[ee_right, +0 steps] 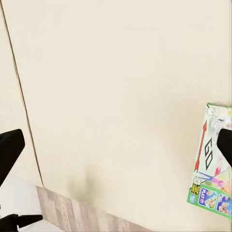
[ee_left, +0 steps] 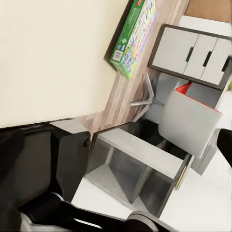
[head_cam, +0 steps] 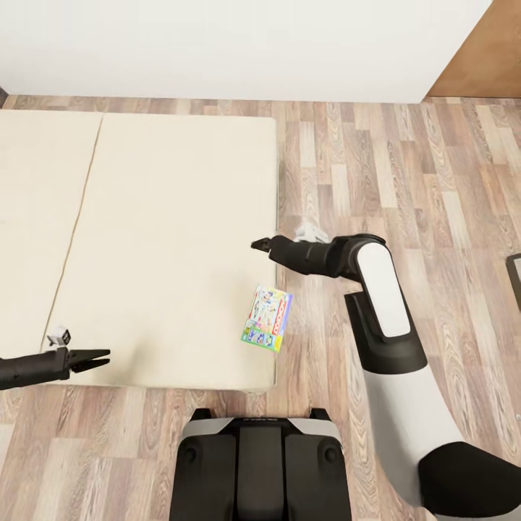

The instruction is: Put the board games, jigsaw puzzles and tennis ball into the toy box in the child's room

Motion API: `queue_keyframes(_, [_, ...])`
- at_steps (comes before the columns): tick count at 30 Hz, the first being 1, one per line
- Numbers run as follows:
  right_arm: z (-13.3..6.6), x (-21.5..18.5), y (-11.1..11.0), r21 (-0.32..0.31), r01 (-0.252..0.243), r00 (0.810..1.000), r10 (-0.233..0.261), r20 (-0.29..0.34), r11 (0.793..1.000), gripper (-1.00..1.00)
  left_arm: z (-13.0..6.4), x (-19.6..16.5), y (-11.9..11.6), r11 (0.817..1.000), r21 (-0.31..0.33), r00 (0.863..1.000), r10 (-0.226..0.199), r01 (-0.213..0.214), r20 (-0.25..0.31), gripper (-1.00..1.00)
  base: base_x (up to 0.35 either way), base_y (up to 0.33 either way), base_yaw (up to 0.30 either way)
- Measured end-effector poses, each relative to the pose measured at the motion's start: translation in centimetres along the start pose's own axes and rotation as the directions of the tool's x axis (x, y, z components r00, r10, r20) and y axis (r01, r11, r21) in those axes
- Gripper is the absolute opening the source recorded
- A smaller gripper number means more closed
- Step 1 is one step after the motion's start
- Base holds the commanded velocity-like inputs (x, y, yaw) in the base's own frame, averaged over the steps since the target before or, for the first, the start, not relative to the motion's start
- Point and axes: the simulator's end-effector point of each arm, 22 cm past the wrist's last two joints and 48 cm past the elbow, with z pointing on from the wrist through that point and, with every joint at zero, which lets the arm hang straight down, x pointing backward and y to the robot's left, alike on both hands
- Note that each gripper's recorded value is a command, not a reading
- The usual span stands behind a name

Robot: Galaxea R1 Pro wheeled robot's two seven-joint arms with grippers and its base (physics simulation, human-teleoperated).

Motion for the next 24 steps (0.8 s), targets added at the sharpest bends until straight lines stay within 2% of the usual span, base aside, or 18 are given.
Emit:
queue_keyframes(5, [-0.1,1.2,-1.1,0.018,-0.011,1.0,0.011,-0.014,1.0,1.0,-0.4,1.3,0.3,1.0,-0.001,1.0,-0.006,0.006,-0.011,1.0,0.0,0.0,0.0])
queue_keyframes(13, [-0.3,2.5,-1.7,0.026,-0.024,0.999,0.024,-0.032,0.999,1.0,-0.6,1.6,0.0,0.999,-0.001,0.999,0.044,-0.044,-0.012,1.0,0.0,0.0,0.0])
queue_keyframes(24, [-0.7,3.9,-2.1,0.034,-0.046,0.998,0.047,-0.042,0.998,1.0,-0.6,1.5,-0.8,0.998,0.009,0.998,0.069,-0.069,-0.006,1.0,0.0,0.0,0.0])
